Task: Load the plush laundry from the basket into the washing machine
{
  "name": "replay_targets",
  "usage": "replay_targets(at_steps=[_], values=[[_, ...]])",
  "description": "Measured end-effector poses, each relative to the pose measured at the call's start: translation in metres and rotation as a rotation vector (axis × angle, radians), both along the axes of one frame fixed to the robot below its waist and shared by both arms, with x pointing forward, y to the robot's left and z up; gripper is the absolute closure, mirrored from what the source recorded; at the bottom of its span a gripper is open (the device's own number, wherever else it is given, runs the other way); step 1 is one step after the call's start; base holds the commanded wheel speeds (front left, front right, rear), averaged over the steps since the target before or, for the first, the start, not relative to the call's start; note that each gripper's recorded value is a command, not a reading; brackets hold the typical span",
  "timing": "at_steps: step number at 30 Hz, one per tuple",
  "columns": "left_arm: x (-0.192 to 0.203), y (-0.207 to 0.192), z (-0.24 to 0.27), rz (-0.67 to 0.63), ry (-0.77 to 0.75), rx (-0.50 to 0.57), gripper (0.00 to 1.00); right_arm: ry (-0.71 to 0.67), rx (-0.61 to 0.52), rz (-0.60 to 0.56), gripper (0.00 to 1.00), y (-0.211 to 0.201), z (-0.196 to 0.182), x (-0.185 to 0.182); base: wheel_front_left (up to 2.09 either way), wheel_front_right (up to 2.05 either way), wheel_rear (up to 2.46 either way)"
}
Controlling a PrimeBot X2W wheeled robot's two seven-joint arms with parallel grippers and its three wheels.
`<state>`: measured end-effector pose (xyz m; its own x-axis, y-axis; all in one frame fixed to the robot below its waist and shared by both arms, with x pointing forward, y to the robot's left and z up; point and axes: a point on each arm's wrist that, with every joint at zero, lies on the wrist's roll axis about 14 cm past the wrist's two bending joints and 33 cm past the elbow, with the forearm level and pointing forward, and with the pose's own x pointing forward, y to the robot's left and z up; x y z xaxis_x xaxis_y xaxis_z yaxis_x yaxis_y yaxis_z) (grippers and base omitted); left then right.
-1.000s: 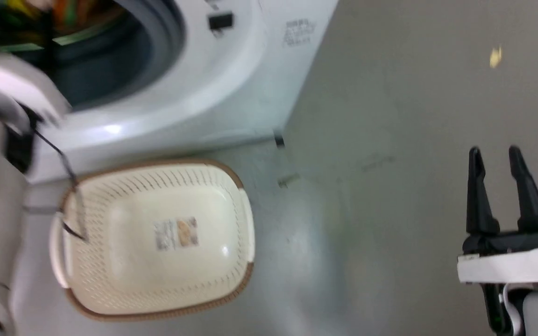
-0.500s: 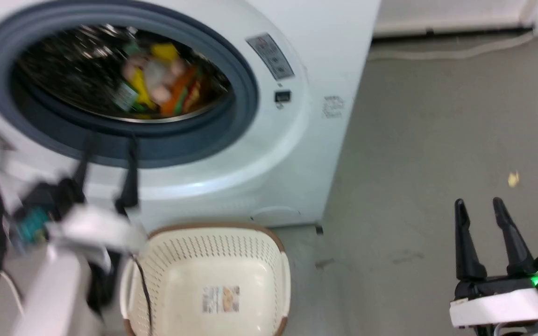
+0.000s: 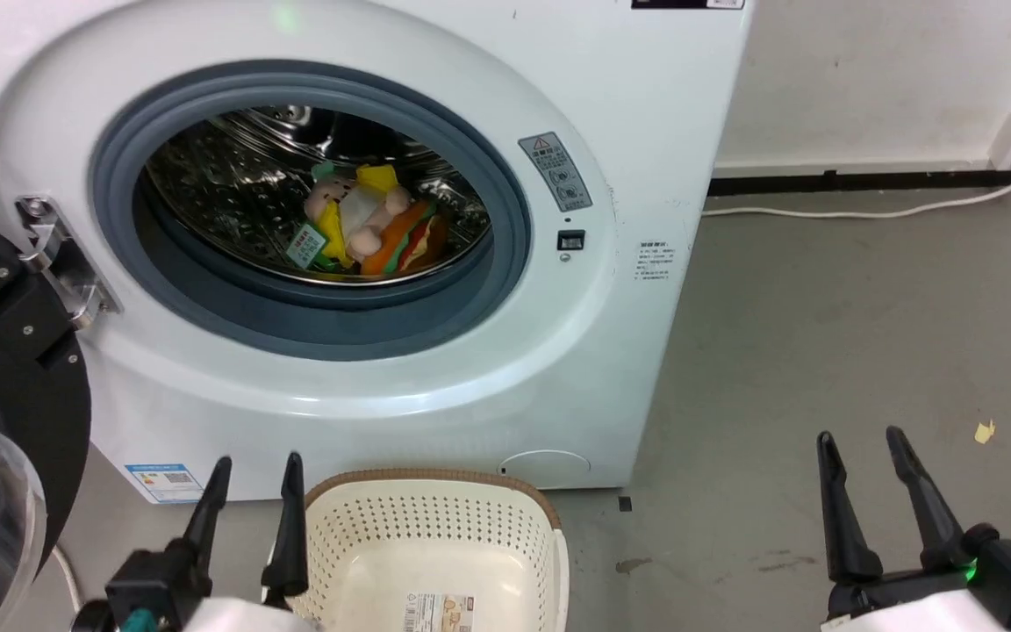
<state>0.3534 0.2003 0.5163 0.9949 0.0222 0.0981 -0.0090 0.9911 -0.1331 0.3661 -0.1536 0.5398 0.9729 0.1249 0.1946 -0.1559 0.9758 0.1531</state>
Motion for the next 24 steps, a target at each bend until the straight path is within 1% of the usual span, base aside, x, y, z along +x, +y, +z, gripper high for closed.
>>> replay_targets(at_steps=[13,14,24], values=[[-0.015,0.010,-0.006,0.047,0.009,0.010,0.00,0.031,-0.001,0.035,0.00,0.011,-0.010,-0.005,0.00,0.00,0.00],[-0.015,0.010,-0.006,0.047,0.009,0.010,1.00,0.030,-0.001,0.036,1.00,0.011,-0.010,-0.005,0.00,0.00,0.00],[-0.014,0.008,-0.007,0.043,0.019,0.012,1.00,0.041,-0.005,0.033,1.00,0.010,-0.011,-0.005,0.00,0.00,0.00]])
